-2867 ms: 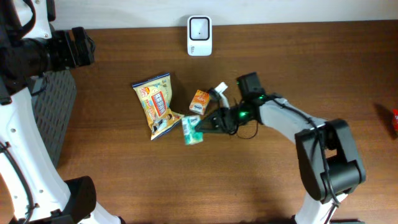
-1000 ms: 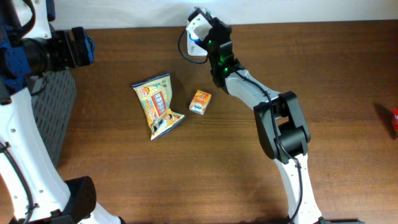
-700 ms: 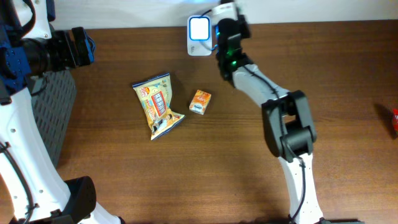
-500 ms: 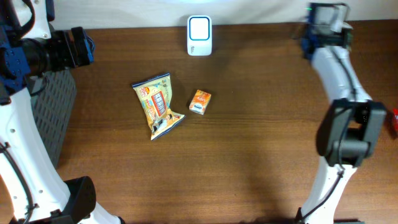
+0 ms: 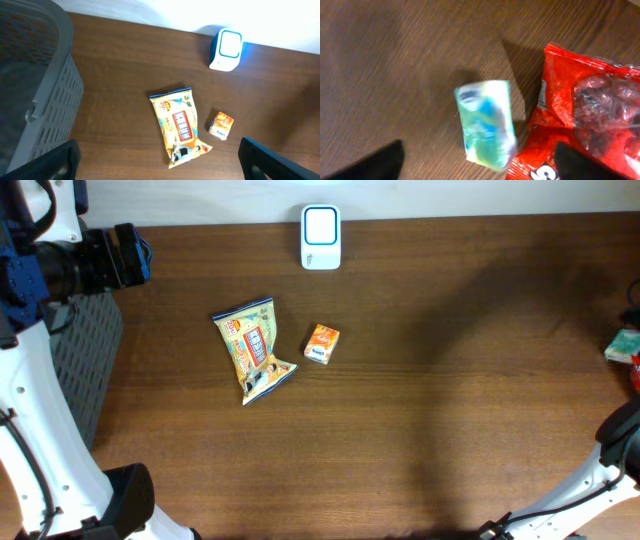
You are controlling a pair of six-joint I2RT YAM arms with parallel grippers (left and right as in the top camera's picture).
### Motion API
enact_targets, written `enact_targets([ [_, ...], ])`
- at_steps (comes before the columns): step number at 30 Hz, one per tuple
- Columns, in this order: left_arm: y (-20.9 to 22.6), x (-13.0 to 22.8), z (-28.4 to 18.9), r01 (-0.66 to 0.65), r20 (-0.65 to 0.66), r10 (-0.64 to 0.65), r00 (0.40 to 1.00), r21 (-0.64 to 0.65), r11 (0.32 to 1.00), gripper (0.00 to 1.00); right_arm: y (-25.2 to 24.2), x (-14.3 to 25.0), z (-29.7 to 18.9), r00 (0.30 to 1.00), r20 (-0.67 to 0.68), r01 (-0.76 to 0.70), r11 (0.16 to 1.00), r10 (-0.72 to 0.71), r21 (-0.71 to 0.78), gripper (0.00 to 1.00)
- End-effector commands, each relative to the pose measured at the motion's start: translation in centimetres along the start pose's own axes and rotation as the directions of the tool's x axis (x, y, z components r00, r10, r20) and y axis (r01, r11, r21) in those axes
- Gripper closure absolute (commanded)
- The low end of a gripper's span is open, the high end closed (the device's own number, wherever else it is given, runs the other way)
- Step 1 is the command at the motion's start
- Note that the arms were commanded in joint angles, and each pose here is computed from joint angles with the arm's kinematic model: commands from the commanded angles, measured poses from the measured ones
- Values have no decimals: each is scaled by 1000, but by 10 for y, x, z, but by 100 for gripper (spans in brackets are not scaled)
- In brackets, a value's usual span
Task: Scan the item barcode
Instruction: 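Move the tissue pack right and release it at the table edge, then grasp the orange small box with the right gripper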
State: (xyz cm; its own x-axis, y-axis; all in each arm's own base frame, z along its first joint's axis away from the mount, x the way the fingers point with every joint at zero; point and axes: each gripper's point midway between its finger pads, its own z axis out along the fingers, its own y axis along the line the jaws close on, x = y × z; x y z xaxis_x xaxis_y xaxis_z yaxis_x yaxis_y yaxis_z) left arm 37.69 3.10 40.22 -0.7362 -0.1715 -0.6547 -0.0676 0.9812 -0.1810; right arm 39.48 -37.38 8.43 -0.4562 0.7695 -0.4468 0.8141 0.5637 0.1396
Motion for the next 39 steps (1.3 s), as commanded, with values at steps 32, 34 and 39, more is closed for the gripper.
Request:
enact_targets([
  [32, -1, -1, -3, -12, 10, 12, 1000, 6, 1000, 1, 358, 500, -107, 549, -473, 449, 721, -689, -528, 52],
  [34, -1, -1, -3, -12, 10, 12, 1000, 6, 1000, 1, 361, 502, -100, 574, -470, 424, 734, -671, -530, 52],
  [39, -1, -1, -3, -12, 10, 12, 1000, 6, 1000, 1, 365, 506, -95, 576, -460, 417, 726, -676, -546, 96],
])
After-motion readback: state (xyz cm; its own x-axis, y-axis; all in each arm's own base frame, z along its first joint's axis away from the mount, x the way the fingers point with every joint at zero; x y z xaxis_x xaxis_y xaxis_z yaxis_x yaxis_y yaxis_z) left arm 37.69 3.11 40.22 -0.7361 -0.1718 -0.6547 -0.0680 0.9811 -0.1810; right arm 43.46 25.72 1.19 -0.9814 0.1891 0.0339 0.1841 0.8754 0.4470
